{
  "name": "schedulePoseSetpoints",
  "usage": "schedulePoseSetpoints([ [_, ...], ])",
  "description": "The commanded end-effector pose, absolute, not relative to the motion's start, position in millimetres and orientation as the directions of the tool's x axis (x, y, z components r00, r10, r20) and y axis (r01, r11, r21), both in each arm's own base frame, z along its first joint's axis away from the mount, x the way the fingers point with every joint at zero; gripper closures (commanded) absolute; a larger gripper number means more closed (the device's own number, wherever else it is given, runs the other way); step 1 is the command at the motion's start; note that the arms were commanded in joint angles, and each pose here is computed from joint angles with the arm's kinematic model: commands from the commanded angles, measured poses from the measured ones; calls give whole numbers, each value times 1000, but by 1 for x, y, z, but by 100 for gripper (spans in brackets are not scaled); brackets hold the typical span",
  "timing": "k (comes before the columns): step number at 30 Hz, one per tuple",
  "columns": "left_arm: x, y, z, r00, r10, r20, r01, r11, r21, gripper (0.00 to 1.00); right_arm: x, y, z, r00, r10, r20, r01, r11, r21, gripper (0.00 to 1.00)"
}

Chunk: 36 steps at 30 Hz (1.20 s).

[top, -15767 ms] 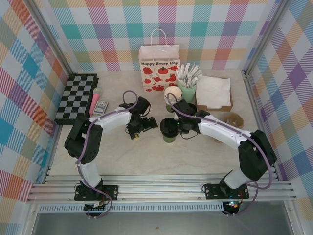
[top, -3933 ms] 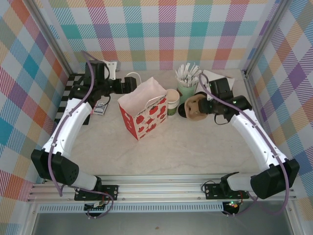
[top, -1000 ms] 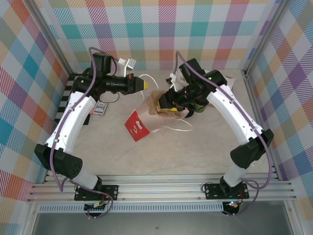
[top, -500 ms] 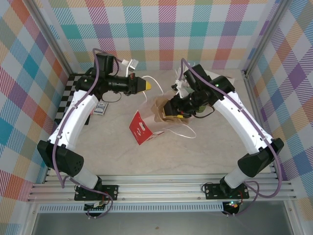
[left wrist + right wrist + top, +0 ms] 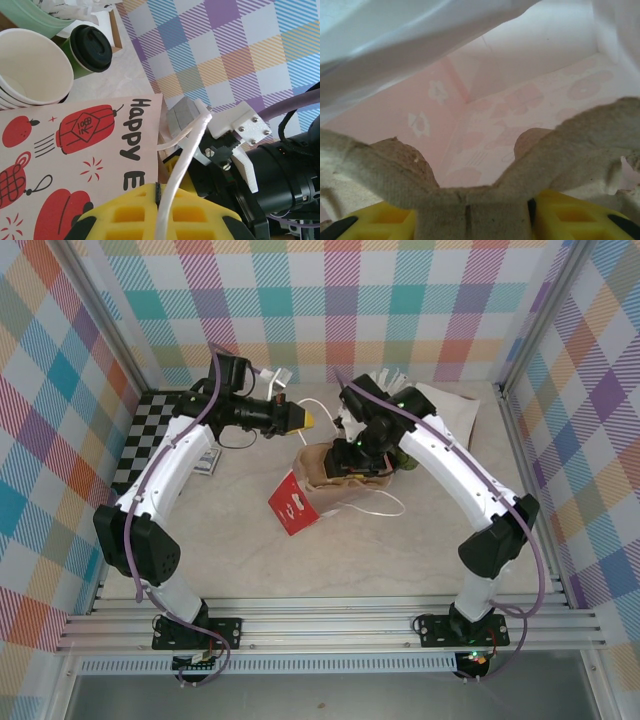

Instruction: Pack the takeout coffee

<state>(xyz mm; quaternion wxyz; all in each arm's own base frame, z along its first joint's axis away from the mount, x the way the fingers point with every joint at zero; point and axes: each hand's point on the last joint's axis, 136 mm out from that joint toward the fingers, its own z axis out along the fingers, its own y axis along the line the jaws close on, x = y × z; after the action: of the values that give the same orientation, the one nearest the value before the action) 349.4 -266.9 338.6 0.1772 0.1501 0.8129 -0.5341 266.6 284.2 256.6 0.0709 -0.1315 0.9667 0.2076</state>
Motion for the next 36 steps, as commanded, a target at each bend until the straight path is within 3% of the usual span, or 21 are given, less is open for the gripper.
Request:
schedulePoseSetpoints([
  [1,351,-265,350,-870,64,-489,477,355,-804,100,267,279,257,-926,-296,-235,-354,897,266,54],
  [5,361,-257,349,-872,50,-488,472,353,-808,100,267,283,253,-883,-399,-248,-454,861,230,53],
  [12,368,-264,345,-880,77,-469,467,321,-824,100,275,316,263,-767,-519,-377,-621,749,232,56],
  [17,372,-260,333,-903,90,-421,427,318,-847,100,288,301,258,-769,-529,-358,-612,771,174,57],
  [21,374,-257,337,-899,94,-428,435,306,-847,100,303,279,232,-801,-534,-271,-574,813,93,57],
  [27,371,-253,346,-879,101,-466,473,299,-829,99,294,301,224,-851,-477,-218,-521,818,244,57],
  [33,367,-254,353,-873,103,-477,487,253,-836,99,297,306,241,-826,-467,-315,-548,798,253,57],
  [35,367,-254,353,-878,98,-469,478,256,-840,98,296,307,241,-834,-468,-292,-540,801,258,57],
  [36,366,-253,356,-874,96,-476,483,256,-837,94,294,304,238,-850,-462,-254,-519,818,248,57],
])
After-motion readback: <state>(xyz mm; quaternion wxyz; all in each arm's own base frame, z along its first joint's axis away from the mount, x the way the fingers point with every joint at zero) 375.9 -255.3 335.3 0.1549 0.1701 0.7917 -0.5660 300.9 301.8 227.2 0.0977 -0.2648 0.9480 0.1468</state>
